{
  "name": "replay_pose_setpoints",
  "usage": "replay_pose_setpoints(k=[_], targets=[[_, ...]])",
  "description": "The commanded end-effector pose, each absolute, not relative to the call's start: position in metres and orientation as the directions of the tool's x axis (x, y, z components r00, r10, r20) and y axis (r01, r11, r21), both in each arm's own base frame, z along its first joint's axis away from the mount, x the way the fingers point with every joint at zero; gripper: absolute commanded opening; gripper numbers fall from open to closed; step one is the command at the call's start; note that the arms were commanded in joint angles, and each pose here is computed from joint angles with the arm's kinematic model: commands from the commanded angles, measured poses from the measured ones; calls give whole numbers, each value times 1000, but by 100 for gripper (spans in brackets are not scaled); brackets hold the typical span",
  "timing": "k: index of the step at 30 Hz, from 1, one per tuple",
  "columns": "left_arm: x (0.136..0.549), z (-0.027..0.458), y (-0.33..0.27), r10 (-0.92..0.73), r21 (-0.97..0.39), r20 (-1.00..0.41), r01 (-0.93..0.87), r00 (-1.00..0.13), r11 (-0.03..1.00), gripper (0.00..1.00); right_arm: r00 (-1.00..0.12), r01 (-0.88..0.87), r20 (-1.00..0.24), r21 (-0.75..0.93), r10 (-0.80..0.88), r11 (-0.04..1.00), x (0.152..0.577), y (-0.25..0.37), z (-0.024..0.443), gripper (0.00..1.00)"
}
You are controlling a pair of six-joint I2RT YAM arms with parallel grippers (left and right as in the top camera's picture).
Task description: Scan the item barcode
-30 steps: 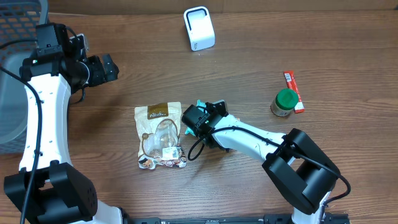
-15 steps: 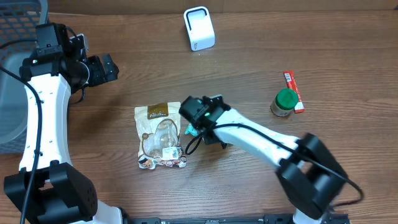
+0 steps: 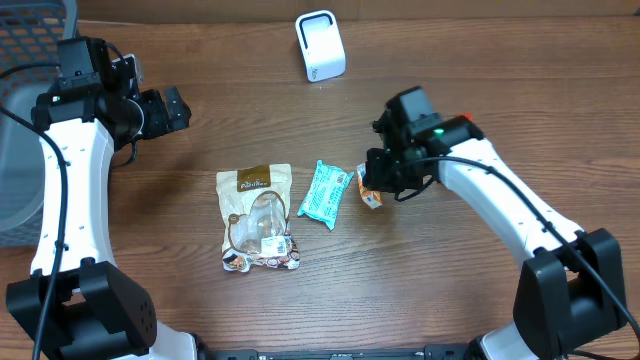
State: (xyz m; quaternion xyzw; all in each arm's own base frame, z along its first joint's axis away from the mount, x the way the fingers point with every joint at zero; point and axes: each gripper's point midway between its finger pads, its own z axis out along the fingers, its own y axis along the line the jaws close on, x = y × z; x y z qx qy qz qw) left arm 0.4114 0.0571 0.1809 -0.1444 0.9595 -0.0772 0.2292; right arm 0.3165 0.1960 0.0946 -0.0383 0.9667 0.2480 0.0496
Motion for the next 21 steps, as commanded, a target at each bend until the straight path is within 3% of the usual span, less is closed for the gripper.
replay_pose_setpoints(k=[1,11,21], targets=[[412,182,57,-319,-213,-419,-250,-850,945,100,-985,-170,-110,663,-129,729,299,210,100,4],[412,182,57,-319,-213,-419,-249,-850,945,100,-979,-198,-179,721,-98,664,294,203,60,4],[412,182,57,-319,-213,-419,-250,-850,945,100,-979,-189,-185,678,-84,710,297,195,49,6]])
